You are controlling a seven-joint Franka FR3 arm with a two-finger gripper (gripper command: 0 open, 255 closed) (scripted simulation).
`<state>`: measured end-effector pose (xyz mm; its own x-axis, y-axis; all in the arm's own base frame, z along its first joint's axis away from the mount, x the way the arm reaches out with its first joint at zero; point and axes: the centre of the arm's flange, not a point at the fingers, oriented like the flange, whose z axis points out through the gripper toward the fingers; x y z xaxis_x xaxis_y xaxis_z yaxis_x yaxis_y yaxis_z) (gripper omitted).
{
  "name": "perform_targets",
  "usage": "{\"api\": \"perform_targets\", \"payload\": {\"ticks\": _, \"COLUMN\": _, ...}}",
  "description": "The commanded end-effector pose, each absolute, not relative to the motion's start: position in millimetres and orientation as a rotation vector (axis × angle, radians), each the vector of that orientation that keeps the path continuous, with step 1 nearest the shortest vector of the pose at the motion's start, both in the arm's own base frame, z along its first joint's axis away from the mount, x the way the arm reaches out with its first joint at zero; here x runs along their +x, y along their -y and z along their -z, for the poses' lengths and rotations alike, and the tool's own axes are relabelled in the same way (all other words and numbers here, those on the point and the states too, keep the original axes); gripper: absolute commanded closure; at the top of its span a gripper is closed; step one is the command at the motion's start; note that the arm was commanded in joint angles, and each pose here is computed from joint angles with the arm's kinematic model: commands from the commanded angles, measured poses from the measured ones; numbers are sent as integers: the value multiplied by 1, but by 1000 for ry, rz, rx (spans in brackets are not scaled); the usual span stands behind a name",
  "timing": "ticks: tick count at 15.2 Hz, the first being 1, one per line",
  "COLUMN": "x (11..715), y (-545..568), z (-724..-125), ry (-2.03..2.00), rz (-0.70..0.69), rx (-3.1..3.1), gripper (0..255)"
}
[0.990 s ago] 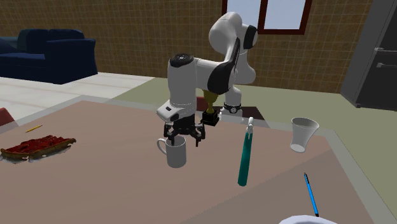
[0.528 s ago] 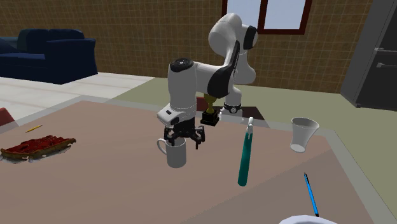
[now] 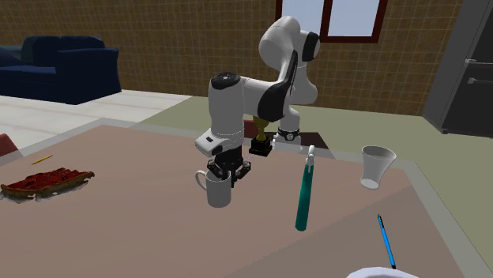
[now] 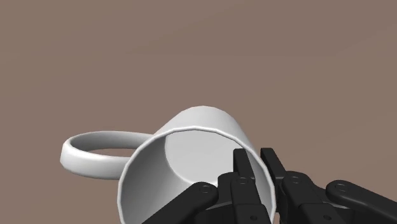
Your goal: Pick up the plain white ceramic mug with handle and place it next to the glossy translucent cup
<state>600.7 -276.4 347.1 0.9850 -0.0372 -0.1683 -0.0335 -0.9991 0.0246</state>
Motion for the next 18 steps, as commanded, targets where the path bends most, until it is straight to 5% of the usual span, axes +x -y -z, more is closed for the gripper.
{"api": "perform_targets", "payload": {"ticks": 1, "x": 601, "y": 276, "z": -347, "ry": 56, "rz": 264, "rx": 3108, "gripper": 255}}
{"api": "perform_targets", "payload": {"ticks": 18, "x": 601, "y": 276, "z": -416, "ry": 56, "rz": 264, "rx": 3108, "gripper": 255}}
